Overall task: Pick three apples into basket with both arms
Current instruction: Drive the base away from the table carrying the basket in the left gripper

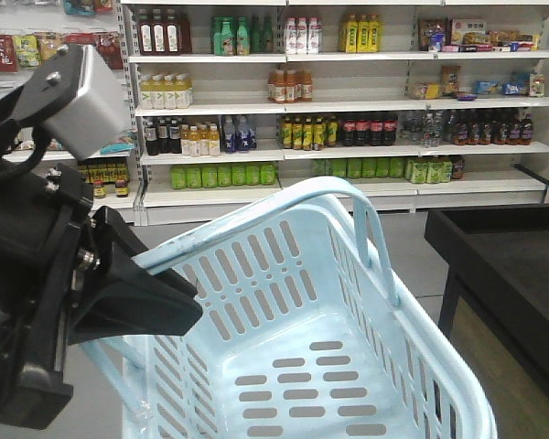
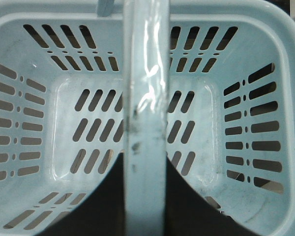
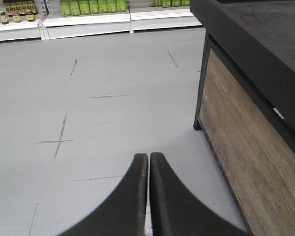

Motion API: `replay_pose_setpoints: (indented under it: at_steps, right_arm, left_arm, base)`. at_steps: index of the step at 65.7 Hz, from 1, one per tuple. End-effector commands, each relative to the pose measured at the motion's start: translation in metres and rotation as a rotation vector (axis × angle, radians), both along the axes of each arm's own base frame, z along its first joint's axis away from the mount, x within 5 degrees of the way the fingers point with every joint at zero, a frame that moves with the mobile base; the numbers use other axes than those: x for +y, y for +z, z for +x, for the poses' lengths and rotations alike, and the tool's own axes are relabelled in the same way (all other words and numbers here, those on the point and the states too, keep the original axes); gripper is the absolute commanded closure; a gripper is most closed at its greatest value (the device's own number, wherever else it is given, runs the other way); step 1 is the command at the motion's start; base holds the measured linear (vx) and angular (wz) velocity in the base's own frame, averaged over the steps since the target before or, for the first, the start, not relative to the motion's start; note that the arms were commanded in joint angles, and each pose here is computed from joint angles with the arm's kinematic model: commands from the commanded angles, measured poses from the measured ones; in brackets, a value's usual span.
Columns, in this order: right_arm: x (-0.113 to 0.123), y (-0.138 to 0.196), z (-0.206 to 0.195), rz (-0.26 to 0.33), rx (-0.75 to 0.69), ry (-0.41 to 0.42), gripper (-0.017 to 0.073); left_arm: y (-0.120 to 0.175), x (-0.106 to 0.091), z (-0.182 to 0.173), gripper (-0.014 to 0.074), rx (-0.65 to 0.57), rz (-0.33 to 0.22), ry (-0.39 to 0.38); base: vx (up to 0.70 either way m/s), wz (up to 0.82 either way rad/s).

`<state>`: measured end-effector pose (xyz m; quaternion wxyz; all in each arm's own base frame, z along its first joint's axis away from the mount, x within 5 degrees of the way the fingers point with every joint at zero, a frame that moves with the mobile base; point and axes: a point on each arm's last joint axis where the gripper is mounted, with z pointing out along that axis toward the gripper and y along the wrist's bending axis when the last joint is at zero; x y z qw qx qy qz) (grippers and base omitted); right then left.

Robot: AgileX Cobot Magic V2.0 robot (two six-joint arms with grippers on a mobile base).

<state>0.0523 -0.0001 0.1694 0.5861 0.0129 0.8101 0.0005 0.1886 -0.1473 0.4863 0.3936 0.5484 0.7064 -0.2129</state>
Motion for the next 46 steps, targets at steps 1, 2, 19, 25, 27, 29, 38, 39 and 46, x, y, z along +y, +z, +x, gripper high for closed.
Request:
replay_pose_setpoints:
  at_steps: [1,2,19,25,27,29,38,39,46]
  right_arm:
    - [-0.0008,0.0076,0.0013,-0.012,-0.083,-0.008,0.0564]
    - [-0.0008,0.0076,0.0013,-0.012,-0.083,-0.008,0.0564]
    - [-0.0008,0.0076,0.0013,-0.012,-0.083,-0.008,0.0564]
    - [-0.0008,0.0076,0.0013,-0.012,-0.083,-0.008,0.0564]
    - [-0.0008,0.0076,0.0013,-0.012,-0.083,-0.008,0.0564]
    - [-0.0008,0.0076,0.0013,-0.012,-0.083,-0.008,0.0564]
    - [-0.0008,0.0076,0.0013,-0.012,-0.083,-0.008,0.0564]
    - [-0.0008,0.0076,0.0013,-0.012,-0.083,-0.008,0.0564]
    - [-0.0008,0.0076,0.0013,-0.012,-0.083,-0.008,0.0564]
  left_arm:
    - [0.0215,0.001,-0.011,0.0601,-0.064,-0.116,0.005]
    - [0.0215,0.001,-0.011,0.0601,-0.064,-0.116,0.005]
    - [0.0215,0.001,-0.011,0.0601,-0.064,-0.116,0.005]
    - [0.0215,0.001,-0.011,0.0601,-0.064,-0.116,0.005]
    - [0.0215,0.001,-0.011,0.0601,-0.064,-0.116,0.005]
    - [0.0215,0.001,-0.011,0.0601,-0.064,-0.116,0.005]
    - [0.0215,0.001,-0.011,0.0601,-0.064,-0.116,0.005]
    - [0.0215,0.001,-0.011,0.0601,-0.064,-0.116,0.005]
    - [0.0215,0.001,-0.011,0.0601,-0.064,-0.116,0.005]
  base:
    - [0.17,0.1]
    - [0.17,0.1]
    - [0.22,0.04]
    - [0.27,0.0]
    - [0.28,-0.01]
    - [0.29,-0.01]
    - [0.3,0.0]
    - [0.3,0.01]
    - [0.31,0.04]
